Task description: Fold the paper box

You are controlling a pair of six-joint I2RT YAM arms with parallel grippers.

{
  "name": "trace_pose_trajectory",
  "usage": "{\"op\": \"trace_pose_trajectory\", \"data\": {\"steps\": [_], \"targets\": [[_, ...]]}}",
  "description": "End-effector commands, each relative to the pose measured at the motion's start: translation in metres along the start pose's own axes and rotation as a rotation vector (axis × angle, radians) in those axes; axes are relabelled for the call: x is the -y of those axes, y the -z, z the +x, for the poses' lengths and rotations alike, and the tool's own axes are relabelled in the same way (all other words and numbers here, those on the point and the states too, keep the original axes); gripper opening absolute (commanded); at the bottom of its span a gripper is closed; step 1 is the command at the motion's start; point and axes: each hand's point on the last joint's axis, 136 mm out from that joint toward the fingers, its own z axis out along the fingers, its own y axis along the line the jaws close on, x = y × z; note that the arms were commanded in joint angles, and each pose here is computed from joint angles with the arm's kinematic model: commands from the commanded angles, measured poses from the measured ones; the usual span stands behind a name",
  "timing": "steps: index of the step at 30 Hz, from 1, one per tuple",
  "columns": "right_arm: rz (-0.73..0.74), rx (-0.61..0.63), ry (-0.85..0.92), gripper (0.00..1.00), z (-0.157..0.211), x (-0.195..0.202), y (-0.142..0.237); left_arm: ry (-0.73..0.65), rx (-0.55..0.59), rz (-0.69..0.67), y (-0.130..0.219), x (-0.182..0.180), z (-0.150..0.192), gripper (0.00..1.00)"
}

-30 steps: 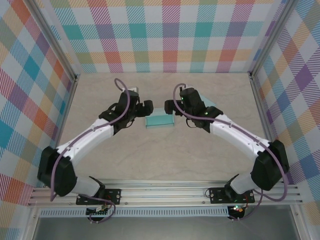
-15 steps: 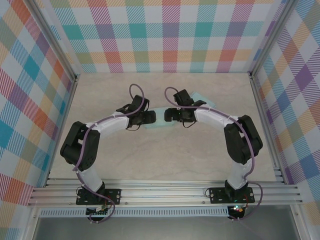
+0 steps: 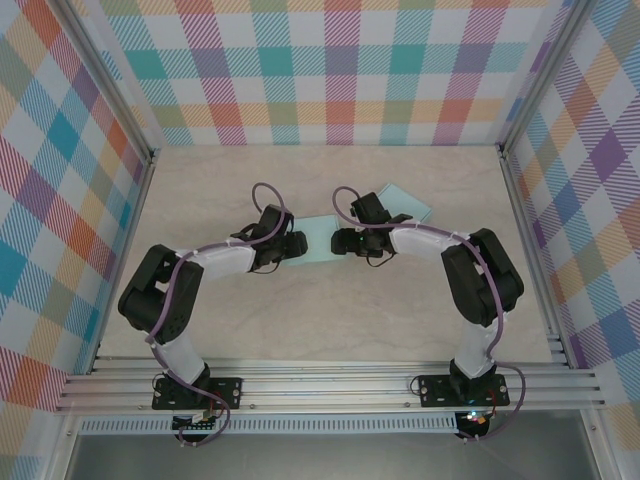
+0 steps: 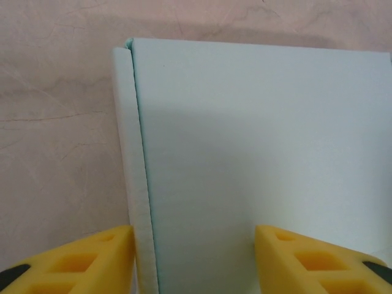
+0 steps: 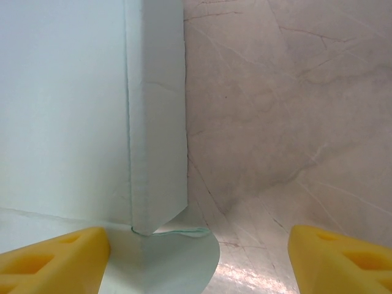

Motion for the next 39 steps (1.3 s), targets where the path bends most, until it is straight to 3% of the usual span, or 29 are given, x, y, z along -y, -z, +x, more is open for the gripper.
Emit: {"op": "trace_pose_trajectory", "data": {"steps": [1,4,10,16,24,32,36,39], "targets": [[-0.015,-0.007,0.01,0.8,0.005,-0.002,0.01,0.004,-0.031,-0.023,0.015,-0.008,0.005,0.59],[-0.037,0.015,0.025,0.83,0.0,-0.006,0.021,-0.002,-0.006,-0.027,0.029,-0.007,-0.009,0.72],[-0.085,0.093,0.169,0.88,-0.01,-0.019,0.046,0.024,0.033,-0.012,0.047,-0.013,-0.031,0.84],[-0.047,0.165,0.309,0.88,-0.008,-0.023,0.065,0.053,0.01,-0.012,0.035,-0.026,-0.039,0.87],[0.128,0.224,0.636,0.89,0.01,-0.043,0.064,0.088,-0.094,0.078,-0.015,-0.022,-0.041,0.74],[0.106,0.278,0.842,0.88,0.026,-0.062,0.062,0.077,-0.183,0.203,-0.055,0.007,-0.05,0.62],[0.132,0.273,0.929,0.88,0.031,-0.065,0.054,0.064,-0.204,0.276,-0.061,0.027,-0.065,0.54],[0.207,0.29,0.996,0.87,0.025,-0.066,0.047,0.049,-0.199,0.31,-0.059,0.037,-0.074,0.55]]}}
